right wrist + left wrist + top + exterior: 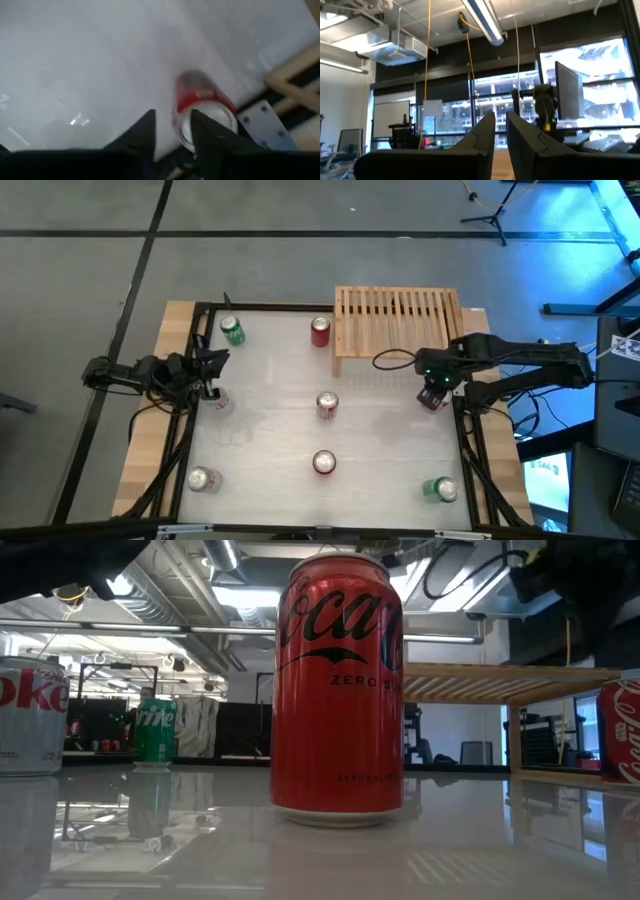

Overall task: Place canned beverage on shelf
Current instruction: Put the right red white soda can on the shelf

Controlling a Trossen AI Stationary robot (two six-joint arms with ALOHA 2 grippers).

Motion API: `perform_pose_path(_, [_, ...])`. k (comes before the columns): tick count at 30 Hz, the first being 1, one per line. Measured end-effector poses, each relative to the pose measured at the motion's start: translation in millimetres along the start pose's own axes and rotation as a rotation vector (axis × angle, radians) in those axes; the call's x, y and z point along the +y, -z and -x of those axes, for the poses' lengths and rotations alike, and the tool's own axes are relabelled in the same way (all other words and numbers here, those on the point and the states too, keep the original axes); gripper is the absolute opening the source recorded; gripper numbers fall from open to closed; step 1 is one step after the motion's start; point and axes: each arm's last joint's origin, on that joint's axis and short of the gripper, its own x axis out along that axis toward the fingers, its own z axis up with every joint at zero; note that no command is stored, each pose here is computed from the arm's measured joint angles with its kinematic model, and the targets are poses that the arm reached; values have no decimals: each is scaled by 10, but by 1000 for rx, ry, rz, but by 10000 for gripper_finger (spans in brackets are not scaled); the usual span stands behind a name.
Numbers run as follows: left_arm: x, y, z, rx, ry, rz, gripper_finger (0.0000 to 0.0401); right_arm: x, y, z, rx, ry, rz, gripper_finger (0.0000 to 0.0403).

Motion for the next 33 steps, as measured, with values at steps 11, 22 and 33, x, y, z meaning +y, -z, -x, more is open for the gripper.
perform_pose_path(11, [12,25,-15,18,-21,26,40,-86,114,42,49,48,-73,301])
perform_pose_path(22, [15,23,-15,15,-27,28,40,-98,92,32,4,116,-73,318])
perform_pose_path(33, [15,23,-15,16,-27,28,40,-160,158,-268,120,172,-111,317])
